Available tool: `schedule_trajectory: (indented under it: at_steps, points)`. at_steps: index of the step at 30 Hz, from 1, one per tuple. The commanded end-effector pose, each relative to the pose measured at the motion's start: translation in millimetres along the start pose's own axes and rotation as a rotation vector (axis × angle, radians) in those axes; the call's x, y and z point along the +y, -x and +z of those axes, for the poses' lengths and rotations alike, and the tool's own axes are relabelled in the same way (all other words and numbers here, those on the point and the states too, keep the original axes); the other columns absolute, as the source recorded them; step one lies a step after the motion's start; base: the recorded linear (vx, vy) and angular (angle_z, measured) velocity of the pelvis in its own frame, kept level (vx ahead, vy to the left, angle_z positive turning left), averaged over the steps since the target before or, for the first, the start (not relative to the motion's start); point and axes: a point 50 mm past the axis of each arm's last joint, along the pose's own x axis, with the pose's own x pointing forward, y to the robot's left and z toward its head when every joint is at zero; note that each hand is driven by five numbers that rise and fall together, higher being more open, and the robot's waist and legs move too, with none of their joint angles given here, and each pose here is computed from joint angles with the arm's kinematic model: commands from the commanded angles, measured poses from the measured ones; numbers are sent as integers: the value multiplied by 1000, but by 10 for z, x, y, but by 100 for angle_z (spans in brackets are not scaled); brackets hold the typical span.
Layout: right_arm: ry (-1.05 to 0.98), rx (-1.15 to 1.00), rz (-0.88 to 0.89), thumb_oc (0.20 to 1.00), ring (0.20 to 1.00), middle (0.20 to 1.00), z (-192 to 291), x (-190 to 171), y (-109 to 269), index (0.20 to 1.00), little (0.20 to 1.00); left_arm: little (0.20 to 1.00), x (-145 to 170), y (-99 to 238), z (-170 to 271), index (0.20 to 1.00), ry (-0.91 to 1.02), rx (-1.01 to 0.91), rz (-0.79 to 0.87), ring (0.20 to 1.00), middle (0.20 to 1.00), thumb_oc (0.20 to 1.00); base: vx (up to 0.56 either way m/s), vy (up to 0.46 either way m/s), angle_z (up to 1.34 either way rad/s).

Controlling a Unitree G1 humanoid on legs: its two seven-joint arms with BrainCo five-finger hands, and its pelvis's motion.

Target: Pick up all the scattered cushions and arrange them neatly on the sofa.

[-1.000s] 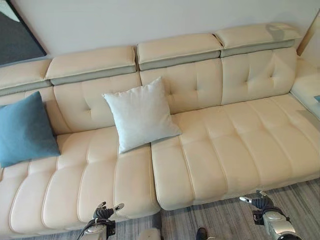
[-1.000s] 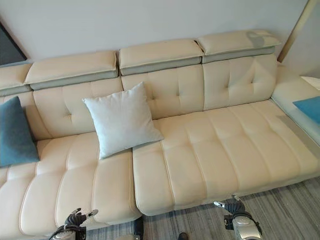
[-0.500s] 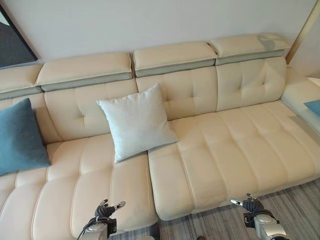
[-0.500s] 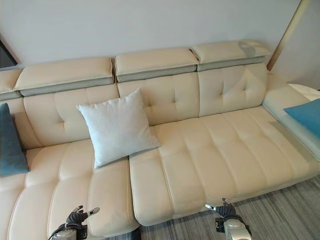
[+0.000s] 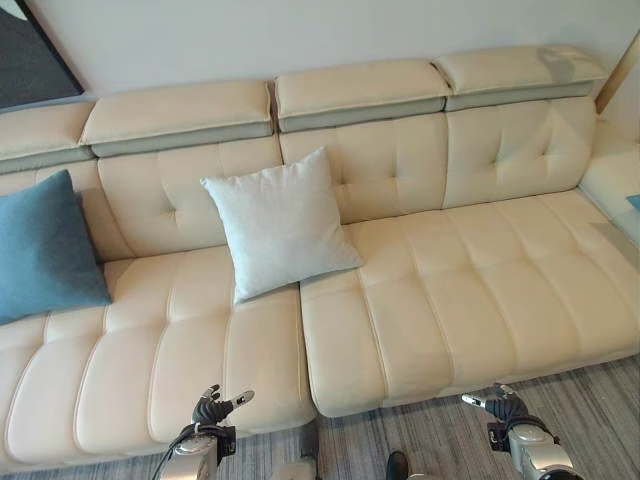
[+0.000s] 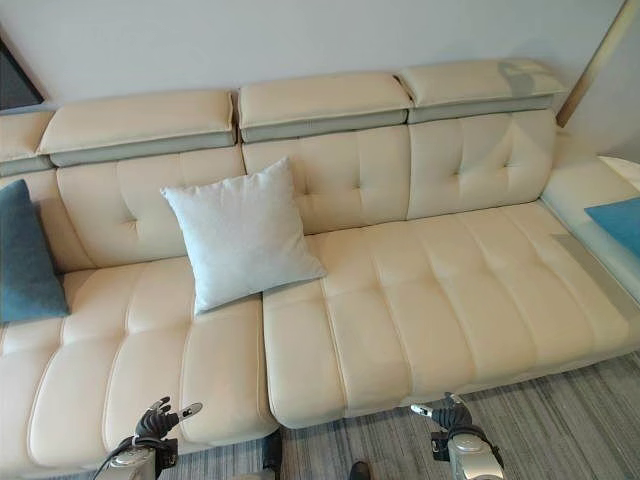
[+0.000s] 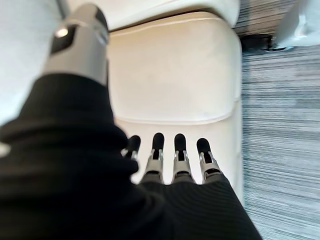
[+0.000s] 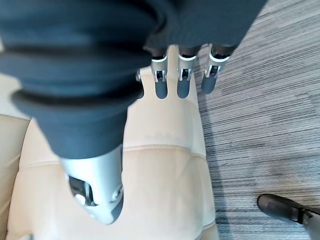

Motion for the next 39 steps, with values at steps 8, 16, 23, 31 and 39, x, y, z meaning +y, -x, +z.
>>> schedule_trajectory:
  at_steps: [8,16,23,31,39]
  points:
    - [13,-62,-8,1000,1000,1000,193,56,-27,1000,1000,1000,0,-56,224,1000,-53,-72,-4,1000,1000,1000,-4,78,6]
    - [26,-21,11,1000,1000,1000,71,110,-11,1000,1000,1000,40,-43,89,1000,-64,-23,6,1000,1000,1000,5,43,-15]
    - [-16,4,12,1000,1000,1000,-18,124,11,1000,1000,1000,-8,-56,83,1000,-91,-12,-16,1000,1000,1000,-105,88,-39]
    - [-41,-22,-13,1000,1000,1000,73,78,4,1000,1000,1000,76,-92,281,1000,-81,-68,15,1000,1000,1000,-131,27,-120]
    - [-47,5,-44,1000,1000,1000,22,-34,-12,1000,1000,1000,-6,-92,275,1000,-108,-64,-11,1000,1000,1000,36,-124,-100]
